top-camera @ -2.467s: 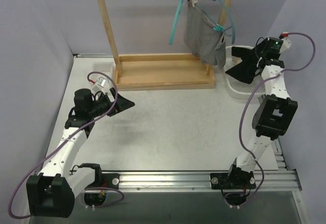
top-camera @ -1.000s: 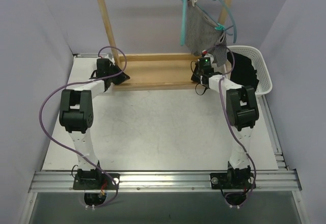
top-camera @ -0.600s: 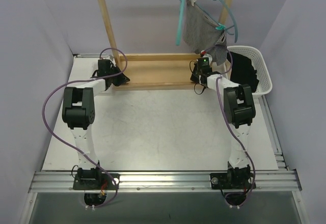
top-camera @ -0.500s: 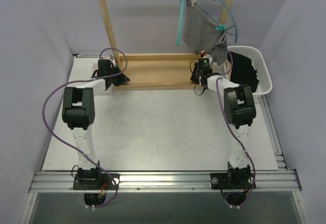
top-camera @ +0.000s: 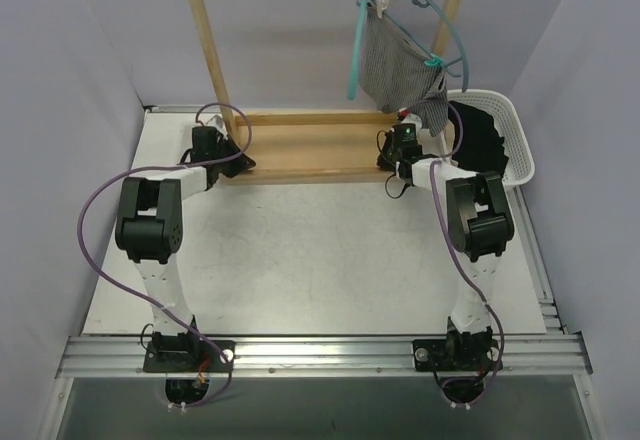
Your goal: Remove the underwear clipped to the hanger
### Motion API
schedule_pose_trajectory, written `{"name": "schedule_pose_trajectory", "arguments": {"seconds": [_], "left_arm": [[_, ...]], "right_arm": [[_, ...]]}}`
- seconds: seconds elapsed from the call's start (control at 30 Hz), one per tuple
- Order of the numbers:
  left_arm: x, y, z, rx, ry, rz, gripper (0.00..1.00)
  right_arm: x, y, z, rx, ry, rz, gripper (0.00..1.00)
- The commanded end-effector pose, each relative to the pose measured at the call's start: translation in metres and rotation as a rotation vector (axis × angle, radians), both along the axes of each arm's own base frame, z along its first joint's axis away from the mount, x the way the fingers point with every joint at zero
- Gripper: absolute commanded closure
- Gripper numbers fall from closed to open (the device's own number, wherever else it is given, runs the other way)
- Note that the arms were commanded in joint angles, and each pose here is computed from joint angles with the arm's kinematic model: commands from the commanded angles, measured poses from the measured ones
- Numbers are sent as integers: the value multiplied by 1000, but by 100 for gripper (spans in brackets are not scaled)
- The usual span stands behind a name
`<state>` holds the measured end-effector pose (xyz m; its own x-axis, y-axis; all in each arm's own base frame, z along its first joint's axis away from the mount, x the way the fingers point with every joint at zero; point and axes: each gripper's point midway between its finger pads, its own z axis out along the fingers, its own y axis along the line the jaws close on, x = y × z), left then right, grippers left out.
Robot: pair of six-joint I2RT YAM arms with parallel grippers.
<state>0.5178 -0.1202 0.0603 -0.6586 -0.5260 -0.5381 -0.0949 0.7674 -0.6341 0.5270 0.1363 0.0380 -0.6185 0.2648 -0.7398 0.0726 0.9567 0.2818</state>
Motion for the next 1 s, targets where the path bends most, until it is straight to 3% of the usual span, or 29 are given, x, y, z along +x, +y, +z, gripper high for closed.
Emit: {"name": "schedule_pose_trajectory", "arguments": {"seconds": [0.0,0.6,0.83,0.93,0.97], "left_arm": [[-40,-2,-33,12,154,-9,98],[-111,3,-34,-45,169,20,98],[-113,-2,10,-88,80,8,98],[-114,-4,36,-100,28,-4,95],[-116,-5,41,-104,24,-9,90]], "right_arm": [[-67,-2,-53,-46,239,23,100],[-130,5,-23,-59,176,32,100],[-122,22,43,-53,13,83,99],[-121,34,79,-46,-73,116,80],[-121,35,88,-57,-92,129,65]]}}
